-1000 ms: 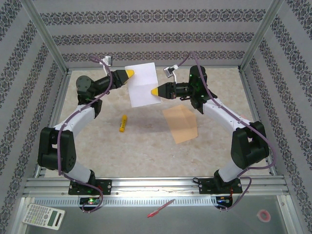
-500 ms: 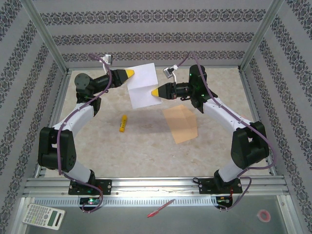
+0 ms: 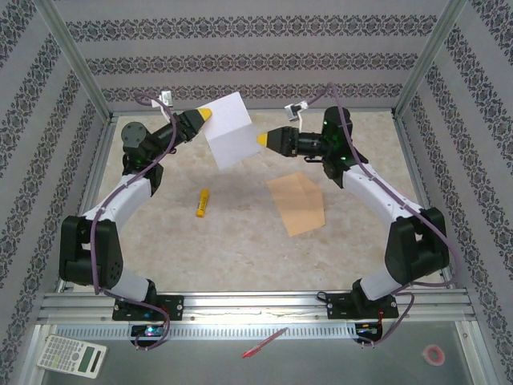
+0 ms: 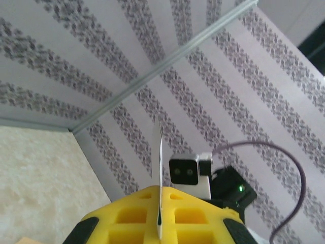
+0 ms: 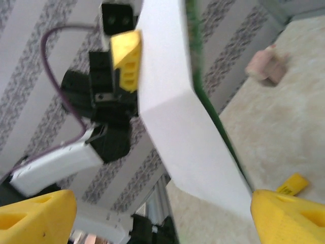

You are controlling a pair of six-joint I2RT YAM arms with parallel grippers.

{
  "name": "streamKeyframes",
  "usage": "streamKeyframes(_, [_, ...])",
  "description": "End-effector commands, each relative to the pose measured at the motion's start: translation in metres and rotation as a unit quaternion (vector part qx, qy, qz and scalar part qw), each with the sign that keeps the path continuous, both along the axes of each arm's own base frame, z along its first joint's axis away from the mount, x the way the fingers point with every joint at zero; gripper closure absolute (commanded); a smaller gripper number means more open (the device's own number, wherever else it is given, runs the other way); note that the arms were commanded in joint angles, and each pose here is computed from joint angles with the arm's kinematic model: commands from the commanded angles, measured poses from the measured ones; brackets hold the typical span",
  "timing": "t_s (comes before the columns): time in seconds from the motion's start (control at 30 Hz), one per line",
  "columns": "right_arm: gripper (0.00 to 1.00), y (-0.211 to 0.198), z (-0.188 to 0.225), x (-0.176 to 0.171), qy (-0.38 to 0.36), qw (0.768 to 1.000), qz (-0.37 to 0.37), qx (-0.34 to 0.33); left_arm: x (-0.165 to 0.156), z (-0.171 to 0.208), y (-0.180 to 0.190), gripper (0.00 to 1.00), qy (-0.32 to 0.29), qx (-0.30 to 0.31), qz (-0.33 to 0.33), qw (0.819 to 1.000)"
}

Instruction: Place the letter into the envelope and seal it

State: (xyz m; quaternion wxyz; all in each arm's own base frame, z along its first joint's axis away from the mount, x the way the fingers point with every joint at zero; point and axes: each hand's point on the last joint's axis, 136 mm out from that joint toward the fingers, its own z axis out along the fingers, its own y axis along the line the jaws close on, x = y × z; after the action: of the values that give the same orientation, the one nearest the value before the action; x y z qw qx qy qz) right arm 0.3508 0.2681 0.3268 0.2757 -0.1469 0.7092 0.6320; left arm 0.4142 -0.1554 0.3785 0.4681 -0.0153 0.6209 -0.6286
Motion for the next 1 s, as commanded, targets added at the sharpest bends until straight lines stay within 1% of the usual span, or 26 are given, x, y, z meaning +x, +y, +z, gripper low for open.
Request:
streamKeyframes(0.0, [0.09,-0.019,-0.001,0.018,0.006,0.996,-0.090,0.012,0.004,0.015,0.027,1.00,-0.014,-0.033,0.083,0.996])
streamKeyframes(0.1, [0.08,-0.022,-0.014,0.022,0.019,0.991,-0.129,0.009,0.005,0.012,0.041,1.00,0.001,-0.069,0.121,0.990])
streamKeyframes(0.23, [0.08,-0.020,-0.027,0.027,0.034,0.985,-0.169,0.015,0.003,0.006,0.060,1.00,0.017,-0.130,0.162,0.978])
streamKeyframes(0.4, [0.08,-0.003,-0.038,0.029,0.052,0.979,-0.188,0.052,-0.001,0.005,0.070,1.00,0.032,-0.176,0.181,0.967])
streamKeyframes(0.5, [0.08,0.010,-0.039,0.033,0.056,0.977,-0.187,0.087,-0.003,0.003,0.075,1.00,0.043,-0.199,0.191,0.960])
streamKeyframes(0.67, [0.08,0.038,-0.055,0.034,0.069,0.977,-0.180,0.096,-0.006,0.008,0.078,1.00,0.050,-0.243,0.190,0.950])
streamKeyframes(0.83, [0.08,0.051,-0.041,0.038,0.054,0.975,-0.167,0.134,-0.007,0.010,0.068,1.00,0.057,-0.262,0.175,0.947])
streamKeyframes(0.97, [0.07,0.068,-0.029,0.038,0.039,0.979,-0.141,0.143,-0.006,0.007,0.060,1.00,0.064,-0.277,0.165,0.945])
